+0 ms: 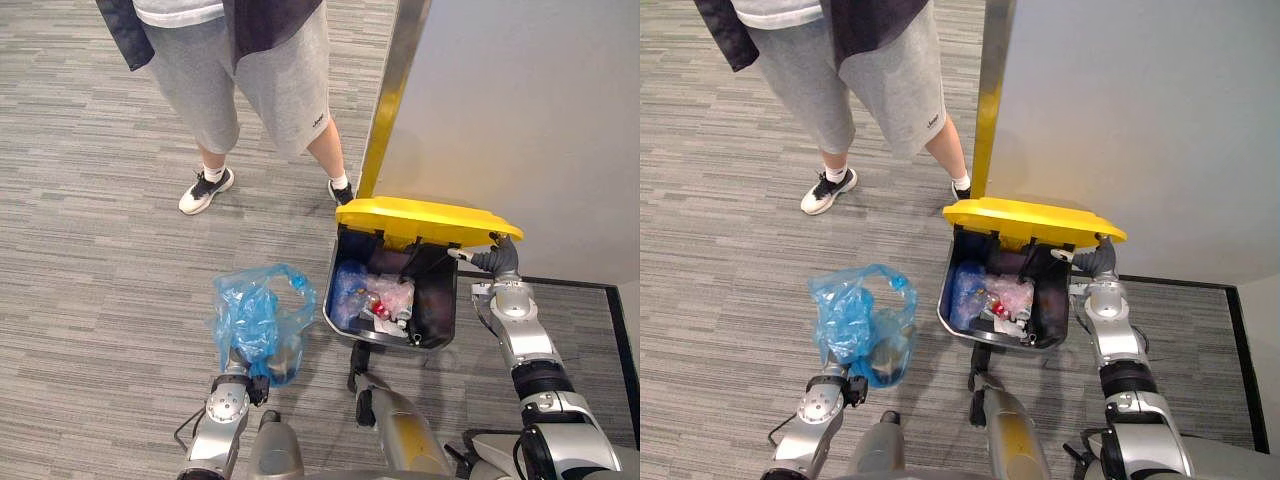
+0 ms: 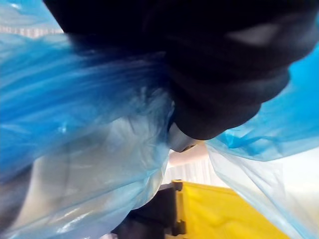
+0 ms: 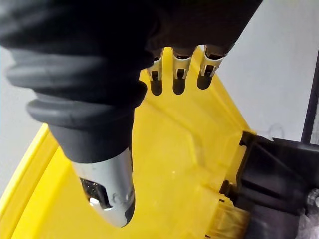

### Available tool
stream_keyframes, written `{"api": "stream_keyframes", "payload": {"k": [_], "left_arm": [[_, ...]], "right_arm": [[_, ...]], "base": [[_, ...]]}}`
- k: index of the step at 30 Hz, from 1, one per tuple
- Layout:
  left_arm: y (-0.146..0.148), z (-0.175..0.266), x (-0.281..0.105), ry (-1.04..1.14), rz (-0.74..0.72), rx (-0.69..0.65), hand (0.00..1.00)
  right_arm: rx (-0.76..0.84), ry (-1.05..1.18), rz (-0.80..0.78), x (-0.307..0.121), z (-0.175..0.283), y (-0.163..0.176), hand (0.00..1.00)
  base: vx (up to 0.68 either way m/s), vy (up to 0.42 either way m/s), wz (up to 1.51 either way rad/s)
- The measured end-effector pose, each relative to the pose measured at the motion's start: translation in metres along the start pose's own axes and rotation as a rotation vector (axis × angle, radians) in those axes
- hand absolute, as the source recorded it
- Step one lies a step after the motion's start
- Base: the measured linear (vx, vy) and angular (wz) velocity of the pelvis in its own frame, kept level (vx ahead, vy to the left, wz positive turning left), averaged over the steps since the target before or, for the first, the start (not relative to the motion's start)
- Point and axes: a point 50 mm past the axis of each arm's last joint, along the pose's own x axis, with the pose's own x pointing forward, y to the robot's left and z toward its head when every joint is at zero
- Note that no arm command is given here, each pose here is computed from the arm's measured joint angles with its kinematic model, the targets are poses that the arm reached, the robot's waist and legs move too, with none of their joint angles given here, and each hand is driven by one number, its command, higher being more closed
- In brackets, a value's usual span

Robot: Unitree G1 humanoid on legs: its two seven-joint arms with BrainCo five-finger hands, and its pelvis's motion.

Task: Gather rubbish on tea table into small bin, then transfer packed bag to large trash can.

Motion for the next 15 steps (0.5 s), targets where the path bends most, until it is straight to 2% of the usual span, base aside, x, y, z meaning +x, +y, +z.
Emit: {"api": "stream_keyframes", "payload": {"k": [10, 15], "left_arm": [[-0.052, 0.091, 0.037, -0.344, -0.214, 0.023, 1.00], [-0.061, 0.130, 0.056, -0.461, -0.234, 0.067, 1.00]], "right_arm": [[-0.030, -0.111, 0.039, 0.019, 0.041, 0.010, 0.00], [-0.025, -0.220, 0.052, 0.030, 0.082, 0.012, 0.00]], "base": [[0.03, 0.048, 0.00], [0.00, 0.019, -0.11]]}}
